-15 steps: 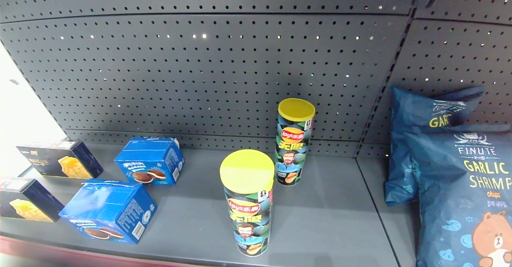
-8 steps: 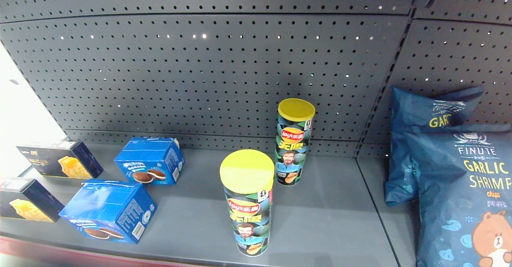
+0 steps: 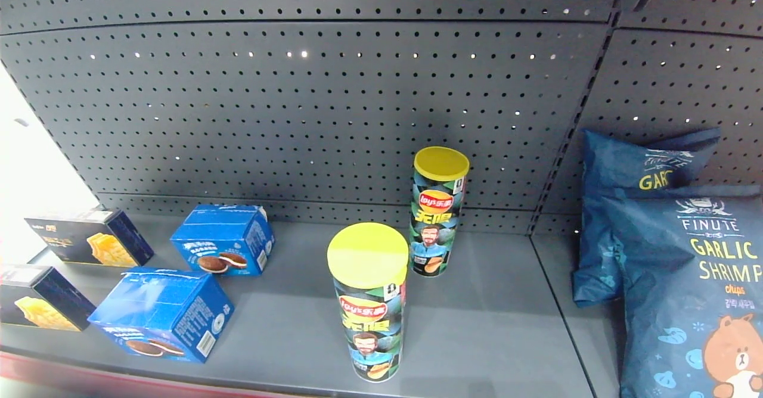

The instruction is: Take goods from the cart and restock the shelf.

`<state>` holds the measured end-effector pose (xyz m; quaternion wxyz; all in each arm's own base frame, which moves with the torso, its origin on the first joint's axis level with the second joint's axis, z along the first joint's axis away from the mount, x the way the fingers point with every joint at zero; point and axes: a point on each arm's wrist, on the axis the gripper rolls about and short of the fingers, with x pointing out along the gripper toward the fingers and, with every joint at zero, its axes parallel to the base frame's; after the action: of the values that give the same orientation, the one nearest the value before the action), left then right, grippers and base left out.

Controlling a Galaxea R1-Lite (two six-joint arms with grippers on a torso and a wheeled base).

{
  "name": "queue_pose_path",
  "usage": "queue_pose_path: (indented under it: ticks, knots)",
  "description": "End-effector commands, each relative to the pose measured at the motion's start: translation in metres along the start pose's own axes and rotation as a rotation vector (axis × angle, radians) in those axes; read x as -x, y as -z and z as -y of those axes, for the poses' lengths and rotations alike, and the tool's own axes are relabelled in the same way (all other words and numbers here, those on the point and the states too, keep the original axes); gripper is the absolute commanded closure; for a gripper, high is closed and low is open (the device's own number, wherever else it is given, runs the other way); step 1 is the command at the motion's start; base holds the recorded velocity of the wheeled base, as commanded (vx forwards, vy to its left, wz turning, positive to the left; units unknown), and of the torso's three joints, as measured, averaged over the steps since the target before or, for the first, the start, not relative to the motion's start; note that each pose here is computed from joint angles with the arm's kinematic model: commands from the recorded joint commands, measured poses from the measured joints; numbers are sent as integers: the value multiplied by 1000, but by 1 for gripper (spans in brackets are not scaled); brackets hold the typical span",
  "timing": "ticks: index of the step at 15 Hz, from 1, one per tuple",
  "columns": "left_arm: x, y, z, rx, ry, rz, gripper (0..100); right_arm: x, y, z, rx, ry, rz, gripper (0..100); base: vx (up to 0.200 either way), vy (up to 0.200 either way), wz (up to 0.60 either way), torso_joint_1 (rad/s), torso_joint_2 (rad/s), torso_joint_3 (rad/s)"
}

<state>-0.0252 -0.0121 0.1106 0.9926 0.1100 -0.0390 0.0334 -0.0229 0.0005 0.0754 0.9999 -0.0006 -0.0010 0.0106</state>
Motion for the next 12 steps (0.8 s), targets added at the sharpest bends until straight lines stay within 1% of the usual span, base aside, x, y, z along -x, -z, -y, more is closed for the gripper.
queue_pose_path:
  ticks: [1, 2, 3, 4, 5, 6, 7, 8, 9, 10, 12]
  knots:
    - [-31, -62, -18, -49, 267, -7, 0, 0, 0, 0, 0, 0, -2, 0, 0, 0, 0, 0, 0, 0]
    - [-46, -82, -21, -67, 365, -3, 0, 0, 0, 0, 0, 0, -2, 0, 0, 0, 0, 0, 0, 0]
    - [-64, -97, -22, -87, 452, -6, 0, 0, 0, 0, 0, 0, -2, 0, 0, 0, 0, 0, 0, 0]
    - [-84, -113, -23, -129, 529, 11, 0, 0, 0, 0, 0, 0, -2, 0, 0, 0, 0, 0, 0, 0]
    - [-101, -122, -22, -168, 582, 20, 0, 0, 0, 0, 0, 0, -2, 0, 0, 0, 0, 0, 0, 0]
    - [-117, -125, -19, -202, 630, 20, 0, 0, 0, 0, 0, 0, -2, 0, 0, 0, 0, 0, 0, 0]
    - [-126, -124, -15, -215, 666, 15, 0, 0, 0, 0, 0, 0, -2, 0, 0, 0, 0, 0, 0, 0]
    - [-142, -118, -7, -212, 739, -13, 0, 0, 0, 0, 0, 0, -2, 0, 0, 0, 0, 0, 0, 0]
    - [-150, -112, -2, -206, 773, -38, 0, 0, 0, 0, 0, 0, -2, 0, 0, 0, 0, 0, 0, 0]
    - [-162, -96, 7, -194, 814, -94, 0, 0, 0, 0, 0, 0, -2, 0, 0, 0, 0, 0, 0, 0]
    - [-177, -80, 17, -184, 847, -138, 0, 0, 0, 0, 0, 0, -2, 0, 0, 0, 0, 0, 0, 0]
